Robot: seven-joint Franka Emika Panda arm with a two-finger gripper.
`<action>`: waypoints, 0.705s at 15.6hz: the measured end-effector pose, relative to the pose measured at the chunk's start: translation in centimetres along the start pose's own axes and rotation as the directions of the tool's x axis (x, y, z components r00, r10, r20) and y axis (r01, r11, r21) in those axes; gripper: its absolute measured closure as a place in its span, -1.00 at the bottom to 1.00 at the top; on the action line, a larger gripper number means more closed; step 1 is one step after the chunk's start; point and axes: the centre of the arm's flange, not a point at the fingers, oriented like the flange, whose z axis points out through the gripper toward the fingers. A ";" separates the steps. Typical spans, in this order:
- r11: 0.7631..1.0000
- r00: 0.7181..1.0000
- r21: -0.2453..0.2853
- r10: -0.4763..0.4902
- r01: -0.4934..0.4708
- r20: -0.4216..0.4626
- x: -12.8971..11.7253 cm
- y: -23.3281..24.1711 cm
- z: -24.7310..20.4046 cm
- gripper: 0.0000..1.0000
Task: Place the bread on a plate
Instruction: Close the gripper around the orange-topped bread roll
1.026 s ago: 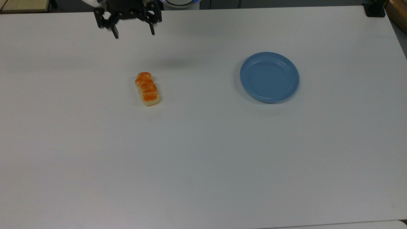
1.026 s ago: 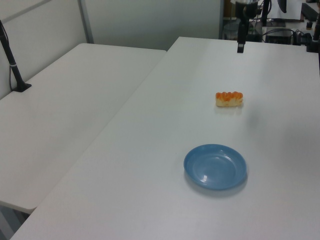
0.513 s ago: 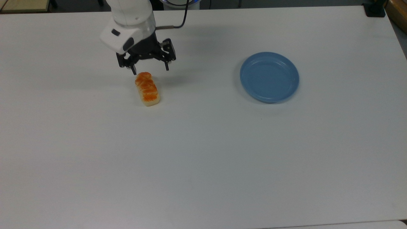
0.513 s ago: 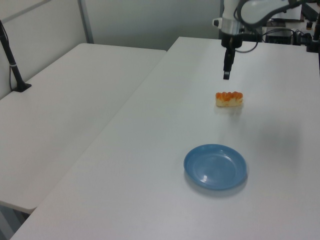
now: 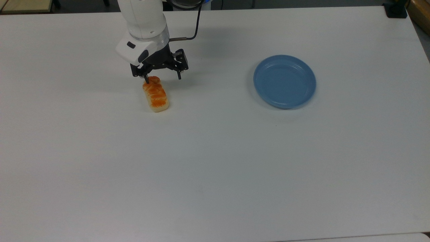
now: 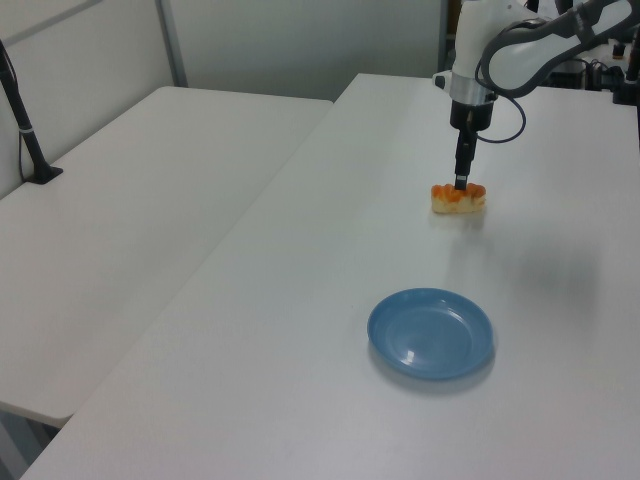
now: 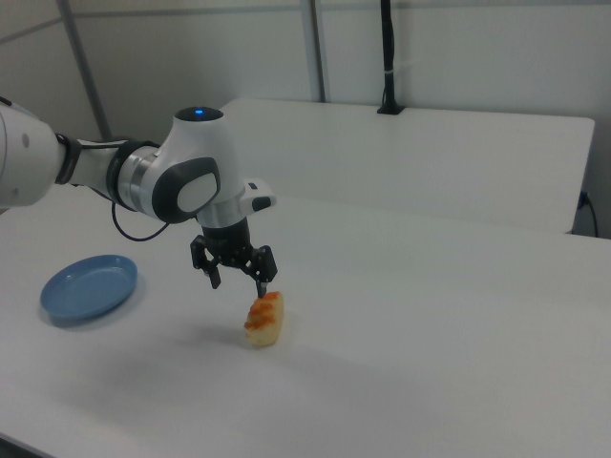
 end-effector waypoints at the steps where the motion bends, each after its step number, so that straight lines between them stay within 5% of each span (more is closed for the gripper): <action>1: 1.000 1.000 -0.001 0.003 -0.003 0.000 0.0 0.2 0.4 -1.00; 11: 0.999 0.999 -0.030 0.025 -0.026 -0.029 0.8 2.1 5.4 -0.96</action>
